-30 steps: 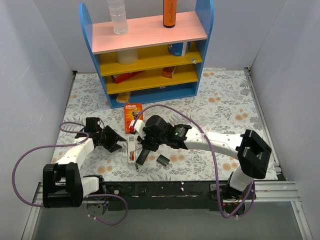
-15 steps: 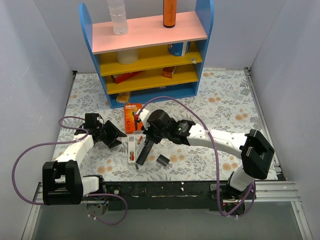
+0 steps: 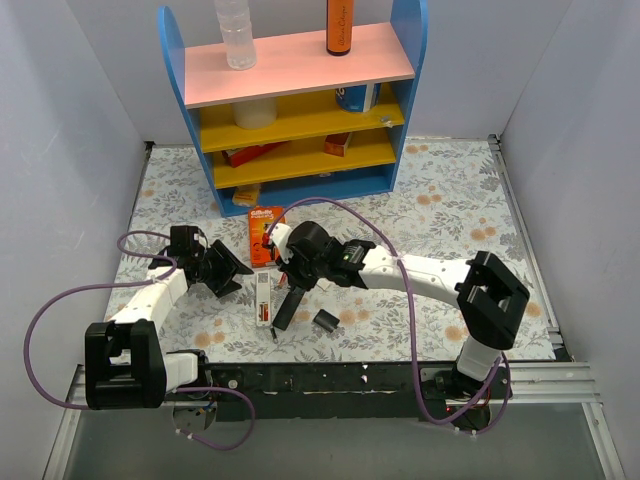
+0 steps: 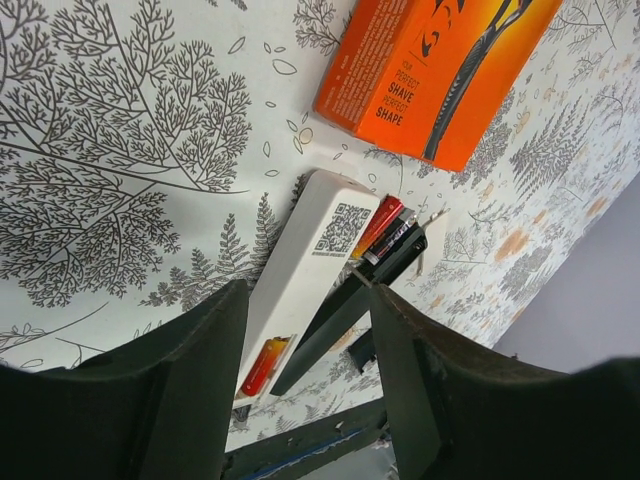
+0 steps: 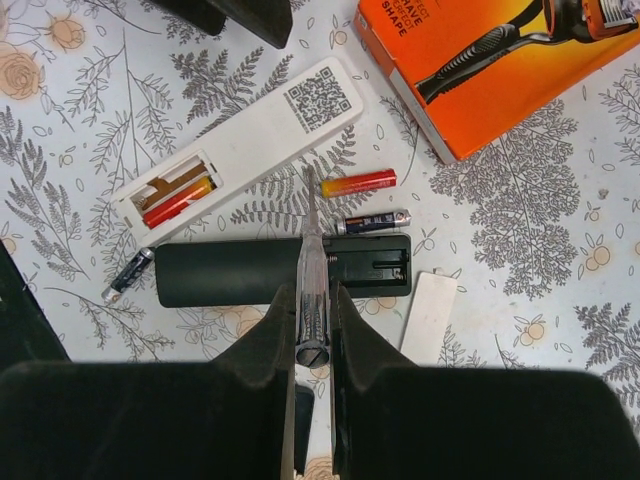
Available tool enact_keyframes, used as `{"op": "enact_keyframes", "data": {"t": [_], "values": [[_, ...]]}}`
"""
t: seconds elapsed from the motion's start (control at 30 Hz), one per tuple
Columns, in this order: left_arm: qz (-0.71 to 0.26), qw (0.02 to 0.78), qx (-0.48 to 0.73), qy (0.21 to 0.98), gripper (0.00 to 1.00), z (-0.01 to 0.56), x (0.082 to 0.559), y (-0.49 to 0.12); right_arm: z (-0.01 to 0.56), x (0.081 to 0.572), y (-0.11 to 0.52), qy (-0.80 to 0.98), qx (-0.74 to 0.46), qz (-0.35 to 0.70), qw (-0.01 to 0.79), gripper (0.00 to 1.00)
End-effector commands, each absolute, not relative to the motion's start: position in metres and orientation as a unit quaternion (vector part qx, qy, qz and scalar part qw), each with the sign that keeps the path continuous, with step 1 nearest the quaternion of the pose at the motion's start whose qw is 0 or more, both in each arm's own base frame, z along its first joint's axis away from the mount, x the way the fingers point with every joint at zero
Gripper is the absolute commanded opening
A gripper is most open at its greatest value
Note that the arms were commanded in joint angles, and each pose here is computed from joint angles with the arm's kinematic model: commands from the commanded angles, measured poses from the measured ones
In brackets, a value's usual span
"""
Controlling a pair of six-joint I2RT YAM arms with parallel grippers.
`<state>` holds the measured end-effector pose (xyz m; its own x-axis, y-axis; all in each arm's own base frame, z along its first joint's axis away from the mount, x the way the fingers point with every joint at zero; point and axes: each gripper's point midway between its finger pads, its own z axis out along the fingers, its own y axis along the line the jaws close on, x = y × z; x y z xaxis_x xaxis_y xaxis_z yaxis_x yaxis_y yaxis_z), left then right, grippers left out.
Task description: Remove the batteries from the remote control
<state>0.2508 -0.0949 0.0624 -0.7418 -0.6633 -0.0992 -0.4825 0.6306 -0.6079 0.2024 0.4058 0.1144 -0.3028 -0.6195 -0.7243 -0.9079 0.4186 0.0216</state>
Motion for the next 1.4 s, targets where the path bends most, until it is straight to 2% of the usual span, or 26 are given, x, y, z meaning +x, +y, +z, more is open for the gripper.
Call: {"op": "enact_keyframes", "data": {"t": [0.0,0.4,0.77,1.07,1.37], "values": [[-0.273,0.183,-0.310,0.892,0.52,0.073,0.260,-0.090,0.142,0.205,0.436,0.751,-0.489,0.271,0.350,0.01],[-0.240,0.213,-0.309,0.895,0.54,0.084,0.270,-0.077,0.140,0.190,0.464,0.715,-0.518,0.333,0.331,0.01],[-0.243,0.207,-0.319,0.892,0.54,0.085,0.277,-0.078,0.148,0.182,0.487,0.689,-0.536,0.365,0.323,0.01],[-0.216,0.194,-0.332,0.897,0.53,0.075,0.276,-0.071,0.181,0.213,0.468,0.718,-0.495,0.314,0.375,0.01],[-0.217,0.148,-0.323,0.909,0.47,0.054,0.267,-0.077,0.183,0.177,0.426,0.731,-0.499,0.331,0.328,0.01]]}}
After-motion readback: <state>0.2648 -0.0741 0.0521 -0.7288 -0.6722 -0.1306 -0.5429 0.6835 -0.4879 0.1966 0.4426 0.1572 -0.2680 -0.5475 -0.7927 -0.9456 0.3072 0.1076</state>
